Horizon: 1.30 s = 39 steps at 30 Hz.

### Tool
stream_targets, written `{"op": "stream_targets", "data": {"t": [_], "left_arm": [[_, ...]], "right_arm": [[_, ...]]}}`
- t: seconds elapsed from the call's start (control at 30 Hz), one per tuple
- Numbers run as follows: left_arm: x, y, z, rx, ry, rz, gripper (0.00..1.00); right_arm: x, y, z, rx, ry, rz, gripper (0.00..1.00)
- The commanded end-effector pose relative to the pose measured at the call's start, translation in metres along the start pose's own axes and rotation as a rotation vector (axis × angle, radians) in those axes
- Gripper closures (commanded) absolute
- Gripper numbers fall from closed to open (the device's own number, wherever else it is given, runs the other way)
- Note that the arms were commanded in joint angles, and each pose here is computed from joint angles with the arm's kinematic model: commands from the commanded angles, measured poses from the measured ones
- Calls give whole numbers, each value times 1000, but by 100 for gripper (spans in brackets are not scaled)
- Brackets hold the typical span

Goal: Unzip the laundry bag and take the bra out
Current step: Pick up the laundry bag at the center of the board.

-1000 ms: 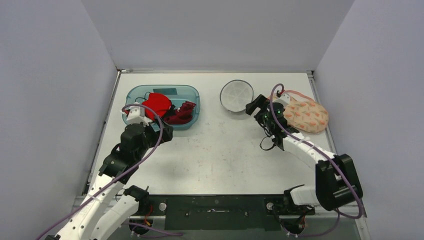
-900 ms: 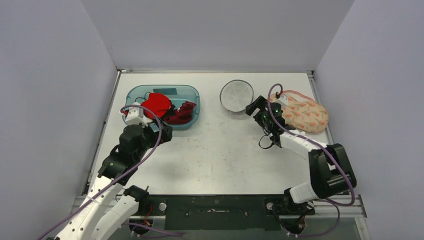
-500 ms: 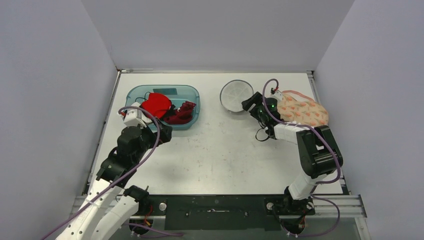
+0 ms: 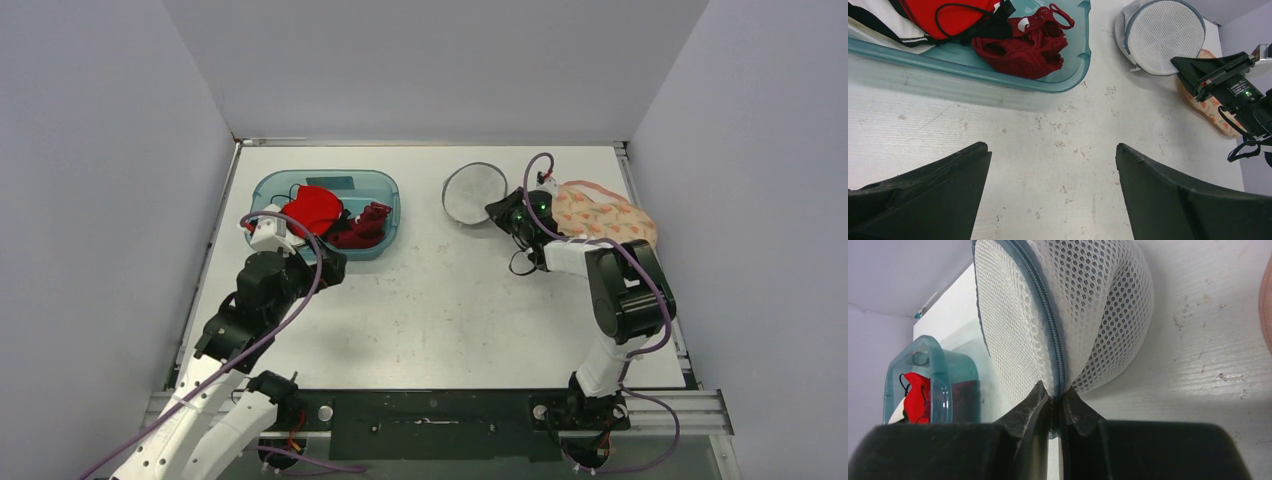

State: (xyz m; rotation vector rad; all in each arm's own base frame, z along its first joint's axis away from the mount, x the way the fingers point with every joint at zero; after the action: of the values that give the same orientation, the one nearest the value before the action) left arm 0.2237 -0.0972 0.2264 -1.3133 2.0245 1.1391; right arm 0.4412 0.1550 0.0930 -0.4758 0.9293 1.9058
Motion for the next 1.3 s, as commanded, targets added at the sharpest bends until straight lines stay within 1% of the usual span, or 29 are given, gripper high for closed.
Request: {"op": "stream_targets", "data": {"t": [0.0,0.2,0.33,0.37,0.5,0.6,0.7,0.8,0.83,0.93,1.1,1.2,1.27], "left_arm": [[-10,0,-11,47,20,-43,4],[-16,-1,-11,51,63,-89,4],[-18,-1,-26,139,121,-110,4],[-18,-1,-32,172,125,-100,4],[-10,1,-60,313,132,-10,4],[5,5,-84,452,136,105,4],[25,4,-99,537,149,207,4],[59,7,-117,592,130,309,4],[74,8,-121,591,114,342,4],[99,4,-135,599,102,382,4],[129,-13,-134,584,164,440,3],[145,-26,-135,568,171,477,0],[154,-34,-137,559,168,495,0]], "right_arm": [[-28,11,34,-98,10,-42,95],[-25,50,44,-102,9,20,95],[-22,88,51,-121,20,58,95],[-20,97,52,-129,25,68,95],[-10,131,56,-162,42,128,95],[0,155,60,-219,61,177,95],[13,172,60,-272,80,215,95],[31,182,49,-294,93,240,95],[36,185,45,-296,89,241,95],[53,190,33,-315,62,259,95],[71,194,19,-310,48,284,95],[78,197,12,-302,49,296,95],[82,199,7,-297,51,302,95]]}}
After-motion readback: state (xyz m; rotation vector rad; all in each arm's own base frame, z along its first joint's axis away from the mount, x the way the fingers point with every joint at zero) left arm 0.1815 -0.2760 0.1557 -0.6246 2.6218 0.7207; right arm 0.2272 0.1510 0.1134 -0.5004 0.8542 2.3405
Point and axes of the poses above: each gripper's point midway between its finger pads, its own y axis back along the fingers, its own z axis along the line the jaws close on, x = y × z, the point moved 2 cm from there along y, back along the fingers, and after that the axes turned 4 degrees about y, right-handed, at the moved point
